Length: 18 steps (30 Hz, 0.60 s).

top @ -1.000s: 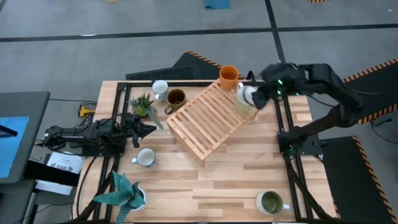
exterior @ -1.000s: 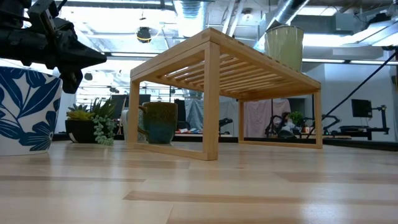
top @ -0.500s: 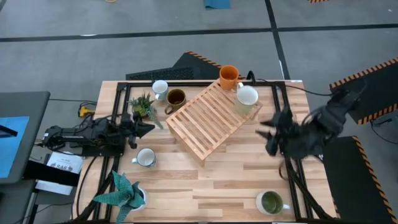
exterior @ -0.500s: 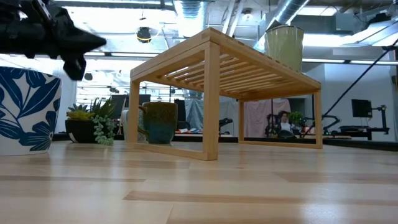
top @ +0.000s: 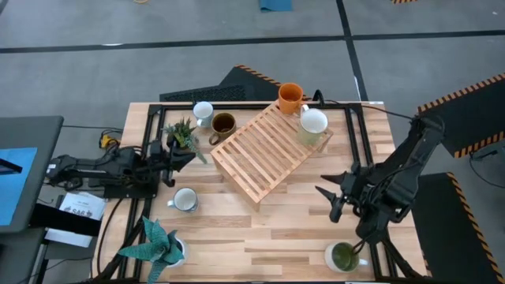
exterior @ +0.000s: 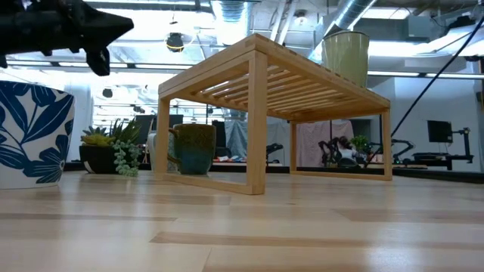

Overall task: Place coffee mugs
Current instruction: Put the light blue patterned mug on the shelf

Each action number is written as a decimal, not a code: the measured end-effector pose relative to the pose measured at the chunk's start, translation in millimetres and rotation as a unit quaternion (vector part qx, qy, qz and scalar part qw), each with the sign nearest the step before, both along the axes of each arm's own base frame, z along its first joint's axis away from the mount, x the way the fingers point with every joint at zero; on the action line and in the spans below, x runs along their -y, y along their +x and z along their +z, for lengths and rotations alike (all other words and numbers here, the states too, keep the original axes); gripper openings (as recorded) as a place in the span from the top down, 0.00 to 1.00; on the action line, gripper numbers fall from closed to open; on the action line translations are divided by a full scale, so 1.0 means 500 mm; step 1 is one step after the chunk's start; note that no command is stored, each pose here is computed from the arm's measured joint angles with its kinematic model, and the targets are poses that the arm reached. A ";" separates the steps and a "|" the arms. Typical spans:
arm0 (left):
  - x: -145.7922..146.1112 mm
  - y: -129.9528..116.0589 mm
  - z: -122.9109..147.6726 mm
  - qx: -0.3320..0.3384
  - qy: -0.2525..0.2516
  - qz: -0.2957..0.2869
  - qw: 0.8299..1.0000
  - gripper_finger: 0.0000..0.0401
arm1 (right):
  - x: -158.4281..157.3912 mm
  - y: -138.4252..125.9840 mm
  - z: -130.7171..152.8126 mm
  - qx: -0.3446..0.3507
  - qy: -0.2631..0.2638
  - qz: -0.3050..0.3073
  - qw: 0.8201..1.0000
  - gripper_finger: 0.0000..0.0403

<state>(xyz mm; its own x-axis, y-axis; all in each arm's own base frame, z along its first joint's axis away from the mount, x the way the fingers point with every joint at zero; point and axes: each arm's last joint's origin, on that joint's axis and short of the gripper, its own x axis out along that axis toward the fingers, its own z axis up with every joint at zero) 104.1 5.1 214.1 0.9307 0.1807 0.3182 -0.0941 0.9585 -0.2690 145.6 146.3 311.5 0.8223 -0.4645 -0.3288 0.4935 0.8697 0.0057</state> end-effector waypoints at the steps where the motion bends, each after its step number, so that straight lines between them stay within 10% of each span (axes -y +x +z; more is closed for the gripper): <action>1: -0.001 0.004 0.008 -0.006 0.005 0.007 1.000 0.96 | -0.003 0.002 -0.004 0.000 -0.004 -0.001 1.000 0.49; 9: -0.013 0.053 0.104 -0.104 0.048 0.122 0.986 0.77 | -0.003 0.031 -0.036 -0.009 -0.029 -0.031 0.999 0.49; 18: -0.106 0.123 0.194 -0.368 0.019 0.272 0.889 0.62 | 0.016 0.078 -0.066 -0.058 -0.050 -0.071 0.995 0.49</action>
